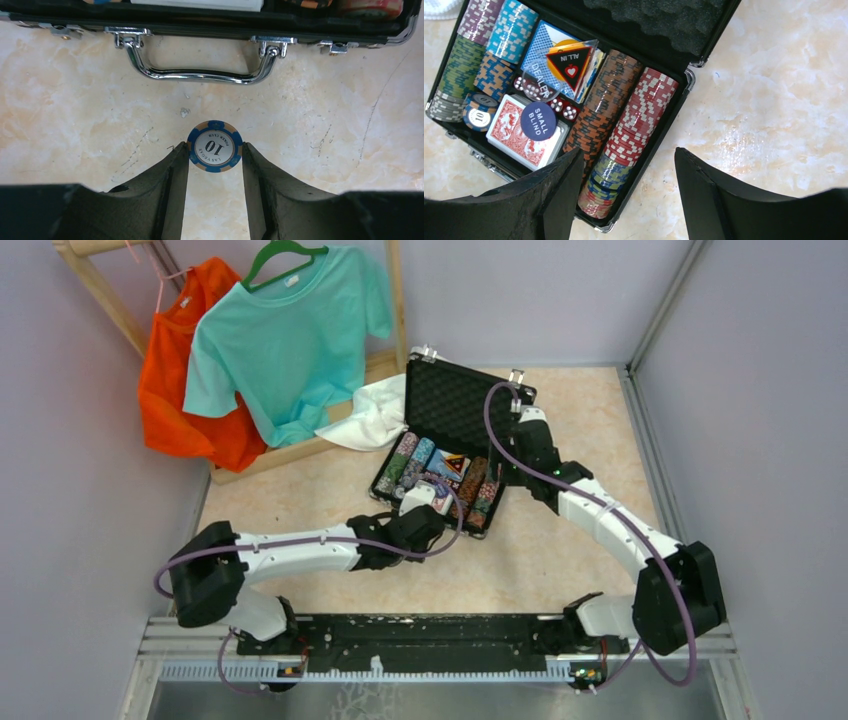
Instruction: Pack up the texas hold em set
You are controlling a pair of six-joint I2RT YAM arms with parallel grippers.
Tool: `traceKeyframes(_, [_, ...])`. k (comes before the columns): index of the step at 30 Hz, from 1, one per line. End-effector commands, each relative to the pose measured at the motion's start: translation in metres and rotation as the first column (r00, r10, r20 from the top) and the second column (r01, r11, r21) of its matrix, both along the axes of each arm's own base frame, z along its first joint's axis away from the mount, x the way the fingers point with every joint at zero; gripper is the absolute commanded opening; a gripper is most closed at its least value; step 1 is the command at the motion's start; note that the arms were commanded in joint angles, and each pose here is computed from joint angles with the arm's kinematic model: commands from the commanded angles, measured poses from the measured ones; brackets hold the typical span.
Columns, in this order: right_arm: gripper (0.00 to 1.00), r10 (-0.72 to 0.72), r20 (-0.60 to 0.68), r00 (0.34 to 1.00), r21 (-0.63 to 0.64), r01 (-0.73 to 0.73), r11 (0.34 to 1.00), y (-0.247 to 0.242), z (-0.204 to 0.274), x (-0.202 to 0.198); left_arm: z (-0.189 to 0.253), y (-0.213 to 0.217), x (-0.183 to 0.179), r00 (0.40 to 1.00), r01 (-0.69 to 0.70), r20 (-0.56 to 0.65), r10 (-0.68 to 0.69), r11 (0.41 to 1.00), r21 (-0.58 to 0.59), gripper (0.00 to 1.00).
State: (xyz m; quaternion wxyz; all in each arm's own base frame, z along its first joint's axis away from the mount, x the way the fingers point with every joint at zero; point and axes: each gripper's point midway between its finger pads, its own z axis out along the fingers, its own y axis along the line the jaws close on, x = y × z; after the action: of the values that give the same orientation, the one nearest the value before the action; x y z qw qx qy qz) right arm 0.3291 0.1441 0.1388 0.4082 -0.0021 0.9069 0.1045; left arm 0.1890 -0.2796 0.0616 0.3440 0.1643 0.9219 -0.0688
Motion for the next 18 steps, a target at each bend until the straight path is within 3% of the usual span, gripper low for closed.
traceKeyframes(1, [0.67,0.010,0.076,0.997,0.074,-0.016,0.997,0.007,0.025,0.006,0.020,0.004,0.014,0.996,-0.024,0.082,0.026,1.000,-0.016,0.48])
traceKeyframes(9, [0.68,0.124,0.036,0.992,0.161,-0.128,0.979,0.032,0.019,-0.005,0.051,0.010,0.032,0.983,-0.050,0.171,0.064,0.995,-0.084,0.49])
traceKeyframes(13, [0.69,0.251,0.027,0.968,0.271,-0.248,0.930,0.059,0.024,-0.018,0.067,0.008,0.033,0.971,-0.004,0.236,0.046,0.985,-0.175,0.48])
traceKeyframes(18, [0.69,0.374,0.037,0.927,0.383,-0.359,0.851,0.084,0.028,-0.033,0.080,0.017,0.036,0.952,-0.009,0.296,0.072,0.978,-0.207,0.49])
